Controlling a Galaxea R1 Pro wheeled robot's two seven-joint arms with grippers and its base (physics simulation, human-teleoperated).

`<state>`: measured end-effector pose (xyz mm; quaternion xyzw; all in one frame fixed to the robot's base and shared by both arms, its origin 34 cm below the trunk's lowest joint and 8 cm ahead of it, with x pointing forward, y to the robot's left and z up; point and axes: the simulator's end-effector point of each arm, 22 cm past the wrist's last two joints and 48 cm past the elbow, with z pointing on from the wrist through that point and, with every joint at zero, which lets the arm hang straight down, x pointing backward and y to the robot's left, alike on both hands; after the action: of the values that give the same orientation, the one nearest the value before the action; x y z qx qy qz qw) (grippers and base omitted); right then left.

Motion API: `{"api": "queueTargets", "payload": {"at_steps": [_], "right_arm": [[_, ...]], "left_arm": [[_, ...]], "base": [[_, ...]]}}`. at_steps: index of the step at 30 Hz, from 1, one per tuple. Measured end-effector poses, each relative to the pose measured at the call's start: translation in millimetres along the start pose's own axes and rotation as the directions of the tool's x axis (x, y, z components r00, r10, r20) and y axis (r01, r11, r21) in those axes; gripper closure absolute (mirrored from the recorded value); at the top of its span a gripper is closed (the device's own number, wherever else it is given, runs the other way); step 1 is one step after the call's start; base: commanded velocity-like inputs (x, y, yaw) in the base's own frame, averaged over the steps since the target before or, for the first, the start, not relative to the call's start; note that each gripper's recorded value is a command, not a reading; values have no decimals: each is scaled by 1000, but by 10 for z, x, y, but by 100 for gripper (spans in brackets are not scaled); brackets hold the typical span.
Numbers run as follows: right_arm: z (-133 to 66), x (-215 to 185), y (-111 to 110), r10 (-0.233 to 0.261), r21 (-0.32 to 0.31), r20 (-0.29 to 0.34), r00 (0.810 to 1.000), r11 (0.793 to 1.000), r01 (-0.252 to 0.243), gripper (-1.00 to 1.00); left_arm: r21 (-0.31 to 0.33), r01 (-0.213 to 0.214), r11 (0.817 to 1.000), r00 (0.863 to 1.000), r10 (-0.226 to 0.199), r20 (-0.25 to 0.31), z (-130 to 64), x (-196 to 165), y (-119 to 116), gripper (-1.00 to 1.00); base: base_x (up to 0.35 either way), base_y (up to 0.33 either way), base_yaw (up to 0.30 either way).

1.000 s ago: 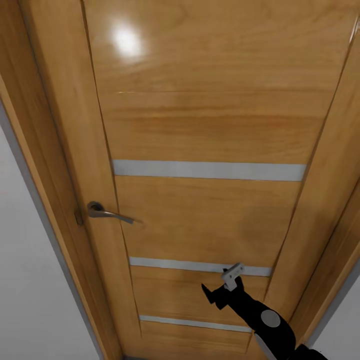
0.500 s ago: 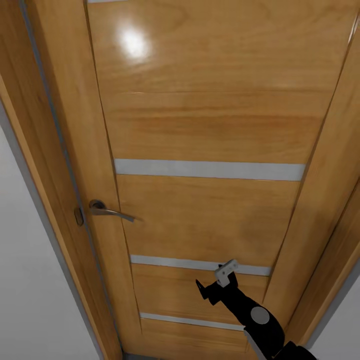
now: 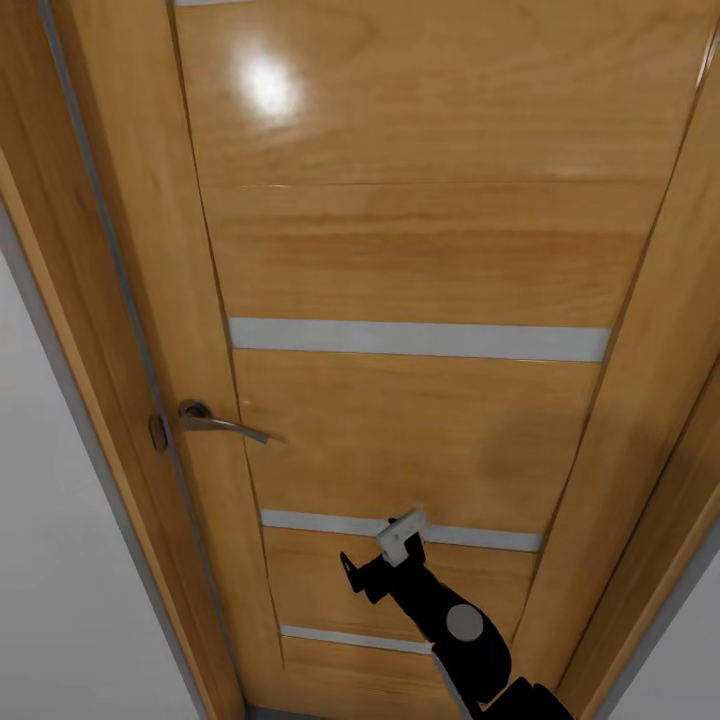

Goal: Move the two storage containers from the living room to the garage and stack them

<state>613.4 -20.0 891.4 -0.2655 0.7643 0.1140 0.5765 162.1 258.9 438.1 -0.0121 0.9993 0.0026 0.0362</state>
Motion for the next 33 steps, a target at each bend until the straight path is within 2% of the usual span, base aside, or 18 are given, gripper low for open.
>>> {"api": "queueTargets", "payload": {"at_steps": [5,15,19,26,27,29,31,33], "right_arm": [[72,-230,-43,-17,-5,22,1000,1000,17,-100],[187,-569,-228,-28,1,18,999,1000,28,-100],[233,-760,-415,-46,39,18,999,998,45,-100],[238,-805,-454,-49,72,11,999,996,48,-100],[243,-873,-460,-35,77,23,999,996,33,-100],[251,-967,-486,-44,90,34,998,995,41,-100],[290,-1126,-455,-30,80,17,999,996,28,-100],[300,-1263,-516,-45,97,19,999,994,43,-100]], "left_arm": [[0,-1,1000,1000,1,0,0,0,0,-100],[0,-2,1000,1000,2,-1,0,1,-1,-100],[0,-2,1000,1000,2,0,0,0,-1,-100],[0,-3,1000,1000,3,0,0,1,-1,-100],[0,-3,1000,1000,3,0,0,1,0,-100],[0,-3,1000,1000,3,0,0,0,0,-100],[0,-3,1000,1000,3,0,0,0,0,-100],[0,-3,1000,1000,3,0,0,0,0,-100]], "base": [[0,0,0],[0,0,0],[0,0,0],[0,0,0],[0,0,0],[0,0,0],[0,0,0],[0,0,0]]}}
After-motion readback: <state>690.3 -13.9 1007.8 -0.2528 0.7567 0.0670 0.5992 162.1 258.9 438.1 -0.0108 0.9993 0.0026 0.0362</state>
